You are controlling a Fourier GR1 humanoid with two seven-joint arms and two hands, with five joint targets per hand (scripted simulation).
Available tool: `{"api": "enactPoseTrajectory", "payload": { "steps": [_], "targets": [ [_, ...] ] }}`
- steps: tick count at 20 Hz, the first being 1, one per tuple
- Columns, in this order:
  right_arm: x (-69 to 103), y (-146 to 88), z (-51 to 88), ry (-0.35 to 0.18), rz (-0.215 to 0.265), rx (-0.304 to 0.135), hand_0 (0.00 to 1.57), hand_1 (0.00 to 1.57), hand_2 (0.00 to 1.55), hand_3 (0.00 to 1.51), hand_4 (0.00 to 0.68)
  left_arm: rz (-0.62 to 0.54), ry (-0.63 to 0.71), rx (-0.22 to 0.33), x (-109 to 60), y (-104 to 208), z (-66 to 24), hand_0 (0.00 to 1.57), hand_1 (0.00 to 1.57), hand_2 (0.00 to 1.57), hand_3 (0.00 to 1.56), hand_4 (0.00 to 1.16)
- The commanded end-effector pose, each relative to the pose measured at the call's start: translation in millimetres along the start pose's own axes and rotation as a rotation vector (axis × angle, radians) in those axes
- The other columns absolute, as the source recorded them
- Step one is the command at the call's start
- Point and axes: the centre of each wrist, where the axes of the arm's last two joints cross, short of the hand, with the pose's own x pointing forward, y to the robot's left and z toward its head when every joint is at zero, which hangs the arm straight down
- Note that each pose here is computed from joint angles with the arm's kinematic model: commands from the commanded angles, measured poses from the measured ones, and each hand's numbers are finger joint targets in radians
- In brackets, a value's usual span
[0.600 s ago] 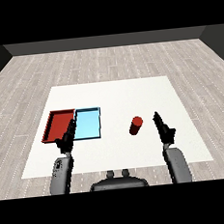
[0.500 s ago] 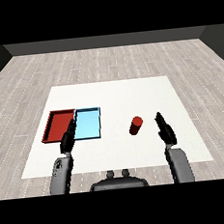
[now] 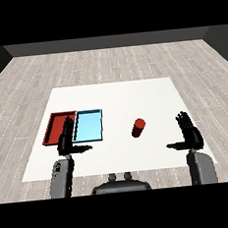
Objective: Pick the red can and put it in the red box
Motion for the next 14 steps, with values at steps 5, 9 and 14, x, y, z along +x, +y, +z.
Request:
{"api": "enactPoseTrajectory", "payload": {
  "steps": [5,9,14],
  "targets": [
    [-5.2,-21,16.7,-0.085,-0.039,0.024,0.0,0.0,0.0,0.0,0.0,0.047,-0.123,0.005,-17.1,3,10.7,0.0,0.0,0.0,0.0,0.0],
    [-24.4,-30,18.2,-0.092,-0.05,0.016,0.0,0.0,0.0,0.0,0.0,0.052,-0.122,-0.002,-6.5,8,-2.9,0.0,0.0,0.0,0.0,0.0],
    [-24.5,-25,10.3,-0.056,-0.058,0.027,0.0,0.0,0.0,0.0,0.0,0.064,-0.132,0.016,-34.2,17,2.5,0.0,0.0,0.0,0.0,0.0]
  ]
}}
